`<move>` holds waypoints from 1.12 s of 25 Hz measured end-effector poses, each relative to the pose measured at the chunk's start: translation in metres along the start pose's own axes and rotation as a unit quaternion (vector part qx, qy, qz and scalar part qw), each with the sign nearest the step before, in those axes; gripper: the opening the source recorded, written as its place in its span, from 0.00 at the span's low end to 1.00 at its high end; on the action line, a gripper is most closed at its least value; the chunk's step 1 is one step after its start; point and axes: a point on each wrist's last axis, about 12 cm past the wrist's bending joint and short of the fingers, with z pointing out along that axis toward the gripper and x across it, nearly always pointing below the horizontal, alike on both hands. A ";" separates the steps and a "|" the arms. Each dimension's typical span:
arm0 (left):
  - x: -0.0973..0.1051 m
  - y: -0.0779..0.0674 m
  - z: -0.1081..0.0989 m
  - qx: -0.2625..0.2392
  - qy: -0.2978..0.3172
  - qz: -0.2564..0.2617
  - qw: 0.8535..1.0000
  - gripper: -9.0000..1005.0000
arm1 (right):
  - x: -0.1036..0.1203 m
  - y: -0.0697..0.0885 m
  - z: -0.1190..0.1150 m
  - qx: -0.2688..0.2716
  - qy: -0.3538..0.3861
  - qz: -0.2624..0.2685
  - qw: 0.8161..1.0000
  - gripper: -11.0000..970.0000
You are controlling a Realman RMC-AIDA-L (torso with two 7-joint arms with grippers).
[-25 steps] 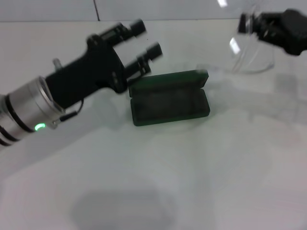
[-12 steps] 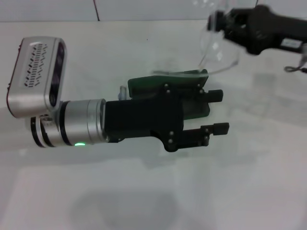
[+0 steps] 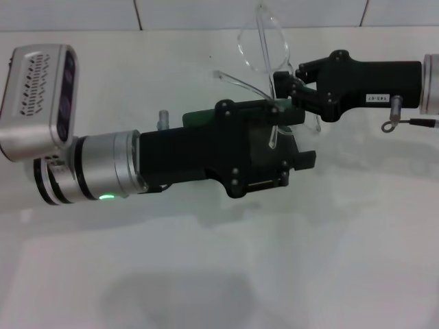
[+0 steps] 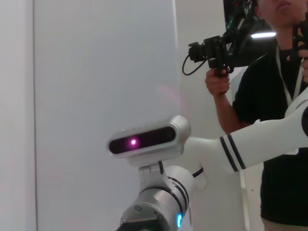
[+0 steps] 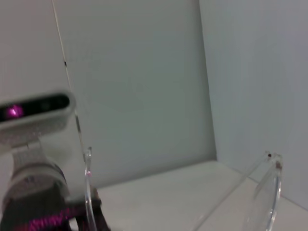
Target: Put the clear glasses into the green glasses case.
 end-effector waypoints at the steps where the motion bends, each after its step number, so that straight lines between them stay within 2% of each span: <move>1: 0.000 0.001 -0.001 -0.002 0.000 0.001 1.000 0.57 | 0.000 0.000 0.000 0.001 0.002 -0.001 1.000 0.13; 8: -0.002 0.005 -0.006 -0.020 0.003 0.007 1.000 0.57 | -0.001 0.002 0.001 -0.011 0.031 -0.025 0.999 0.13; 15: -0.002 0.008 -0.008 -0.032 0.003 0.009 0.999 0.57 | -0.003 0.014 -0.004 -0.059 0.037 -0.045 0.997 0.13; 28: 0.001 0.005 -0.016 -0.050 0.002 0.002 0.999 0.57 | -0.004 0.021 -0.013 -0.076 0.029 -0.049 0.995 0.13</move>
